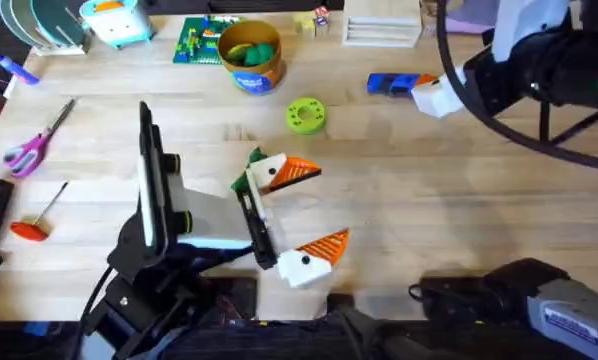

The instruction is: Pick up the gripper from the table and insert it into the empty holder that is missing its gripper. Then pick up a screw, insert it into the mounting hole, and use the screwdriver to tighten it. Finally, clean up the table by picking up the vegetable and placing it into the bucket.

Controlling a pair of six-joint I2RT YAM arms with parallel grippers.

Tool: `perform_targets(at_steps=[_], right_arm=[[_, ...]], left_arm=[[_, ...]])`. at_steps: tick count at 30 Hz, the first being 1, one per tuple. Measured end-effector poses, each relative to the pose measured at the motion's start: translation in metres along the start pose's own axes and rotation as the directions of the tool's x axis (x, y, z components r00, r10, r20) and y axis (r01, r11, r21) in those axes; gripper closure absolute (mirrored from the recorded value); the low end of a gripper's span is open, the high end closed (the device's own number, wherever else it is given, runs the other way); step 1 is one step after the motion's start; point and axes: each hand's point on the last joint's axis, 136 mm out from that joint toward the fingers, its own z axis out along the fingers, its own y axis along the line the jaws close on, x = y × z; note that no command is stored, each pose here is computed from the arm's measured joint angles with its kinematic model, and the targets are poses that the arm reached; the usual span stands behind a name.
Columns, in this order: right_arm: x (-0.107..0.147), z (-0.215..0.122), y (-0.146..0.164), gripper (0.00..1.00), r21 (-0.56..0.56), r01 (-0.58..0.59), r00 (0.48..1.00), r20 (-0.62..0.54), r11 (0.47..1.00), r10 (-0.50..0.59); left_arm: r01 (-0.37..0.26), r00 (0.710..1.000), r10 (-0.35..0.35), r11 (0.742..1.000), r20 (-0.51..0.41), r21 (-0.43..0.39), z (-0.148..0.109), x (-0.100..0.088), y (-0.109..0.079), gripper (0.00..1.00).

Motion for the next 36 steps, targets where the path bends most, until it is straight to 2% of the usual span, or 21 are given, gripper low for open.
perform_targets(at_steps=[4,7,9,12,15,17,20,22,26,30,33,36], right_arm=[[0.001,0.000,0.000,0.010,-0.001,0.000,1.000,-0.004,1.000,0.000],[0.003,0.000,0.001,0.010,-0.003,0.001,1.000,-0.011,1.000,-0.001],[0.003,0.000,0.001,0.010,-0.003,0.000,1.000,-0.011,1.000,0.000],[0.003,0.000,0.001,0.010,-0.003,-0.002,1.000,-0.011,1.000,0.002],[0.003,0.000,0.001,0.010,-0.003,-0.002,1.000,-0.010,1.000,0.002],[0.003,0.000,0.001,0.010,-0.004,-0.002,1.000,-0.011,1.000,0.002],[0.003,0.000,0.001,0.010,-0.003,-0.002,1.000,-0.011,1.000,0.002],[0.003,0.000,0.001,0.010,-0.003,-0.002,1.000,-0.011,1.000,0.002],[0.003,0.000,0.001,0.010,-0.004,-0.002,1.000,-0.013,1.000,0.002],[0.007,0.000,0.002,0.010,-0.009,0.000,1.000,-0.028,1.000,0.000],[0.011,0.000,0.003,0.010,-0.014,0.002,0.999,-0.043,1.000,-0.003],[0.013,0.000,0.004,0.010,-0.017,0.003,0.999,-0.052,1.000,-0.004]], left_arm=[[0.001,1.000,0.000,0.999,0.020,-0.054,-0.001,-0.007,0.009,0.008],[0.072,0.997,-0.078,0.982,-0.025,-0.173,-0.009,-0.012,0.023,0.009],[0.100,0.992,-0.117,0.961,-0.051,-0.256,-0.021,-0.023,0.029,0.009],[0.122,0.981,-0.169,0.916,-0.091,-0.381,-0.045,-0.049,0.034,0.009],[0.123,0.970,-0.206,0.870,-0.126,-0.478,-0.063,-0.072,0.039,0.009],[0.118,0.954,-0.246,0.835,-0.173,-0.537,-0.073,-0.081,0.043,0.010],[0.097,0.909,-0.319,0.788,-0.268,-0.608,-0.083,-0.084,0.050,0.010],[0.069,0.866,-0.366,0.763,-0.341,-0.643,-0.085,-0.083,0.056,0.010],[0.013,0.793,-0.412,0.749,-0.449,-0.663,-0.077,-0.076,0.069,0.007],[-0.018,0.723,-0.453,0.743,-0.522,-0.669,-0.070,-0.058,0.079,0.007],[-0.037,0.683,-0.475,0.736,-0.555,-0.676,-0.066,-0.048,0.086,0.007],[-0.085,0.641,-0.496,0.713,-0.586,-0.696,-0.066,-0.038,0.097,0.009]])
